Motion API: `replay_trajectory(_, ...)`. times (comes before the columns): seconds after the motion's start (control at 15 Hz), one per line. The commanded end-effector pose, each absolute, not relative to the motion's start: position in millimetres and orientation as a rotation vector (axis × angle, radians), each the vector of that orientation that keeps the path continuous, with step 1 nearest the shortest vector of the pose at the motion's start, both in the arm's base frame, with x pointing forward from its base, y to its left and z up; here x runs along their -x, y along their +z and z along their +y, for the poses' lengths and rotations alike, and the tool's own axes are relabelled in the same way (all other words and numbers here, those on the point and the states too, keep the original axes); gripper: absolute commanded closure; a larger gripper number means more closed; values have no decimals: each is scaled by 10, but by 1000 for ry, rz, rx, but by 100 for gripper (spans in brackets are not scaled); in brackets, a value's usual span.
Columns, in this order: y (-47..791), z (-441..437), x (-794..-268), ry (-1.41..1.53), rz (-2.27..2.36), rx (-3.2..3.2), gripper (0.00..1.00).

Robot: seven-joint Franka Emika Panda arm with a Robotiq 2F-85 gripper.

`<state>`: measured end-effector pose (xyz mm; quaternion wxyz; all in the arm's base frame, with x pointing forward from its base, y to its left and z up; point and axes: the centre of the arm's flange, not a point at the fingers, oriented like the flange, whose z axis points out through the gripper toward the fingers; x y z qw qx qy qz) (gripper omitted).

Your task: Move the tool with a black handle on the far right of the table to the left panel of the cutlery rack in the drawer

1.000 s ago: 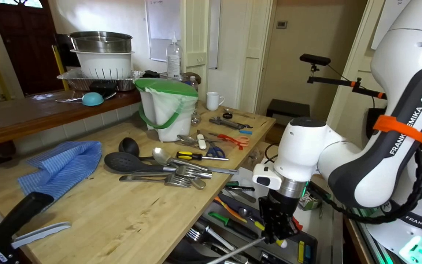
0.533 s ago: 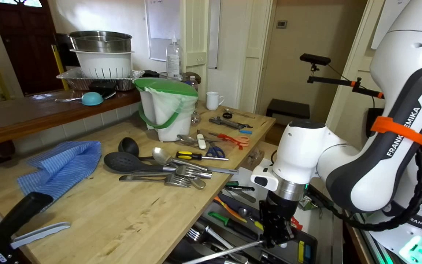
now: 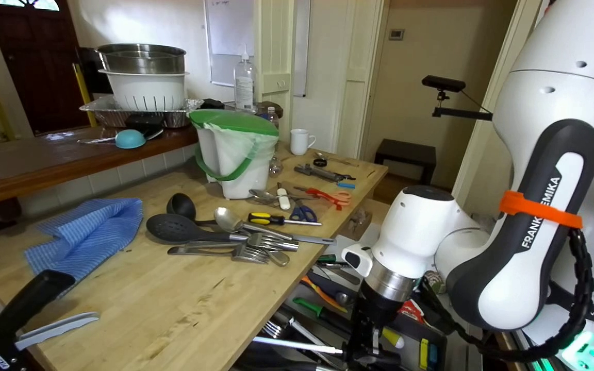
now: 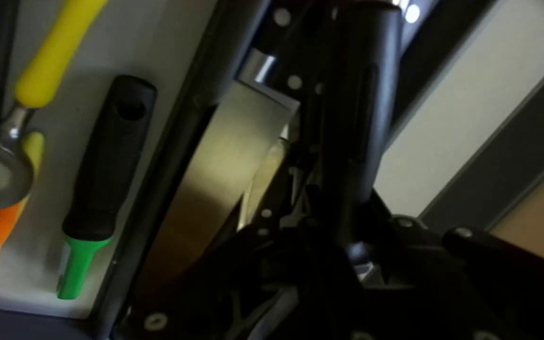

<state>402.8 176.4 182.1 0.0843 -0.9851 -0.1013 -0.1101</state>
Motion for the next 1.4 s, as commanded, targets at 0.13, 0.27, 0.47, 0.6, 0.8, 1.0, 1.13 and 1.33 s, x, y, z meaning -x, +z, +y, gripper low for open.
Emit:
replay_trajectory(0.13, 1650, 2245, -4199, -428, -244, 2789, 94)
replay_trajectory(0.27, 1577, 2356, -4191, -410, -227, 2746, 94)
replay_trajectory(0.47, 1493, 2225, -4109, -432, -94, 2698, 94)
replay_trajectory(0.6, 1472, 2120, -4094, -489, -6, 2653, 94)
replay_trajectory(0.8, 1401, 2003, -4073, -558, 92, 2613, 94)
replay_trajectory(1.0, 1267, 1930, -4063, -539, 154, 2579, 94)
replay_trajectory(1.13, 1140, 1965, -4077, -485, 153, 2571, 94)
replay_trajectory(1.33, 1040, 2077, -4032, -429, 105, 2540, 94)
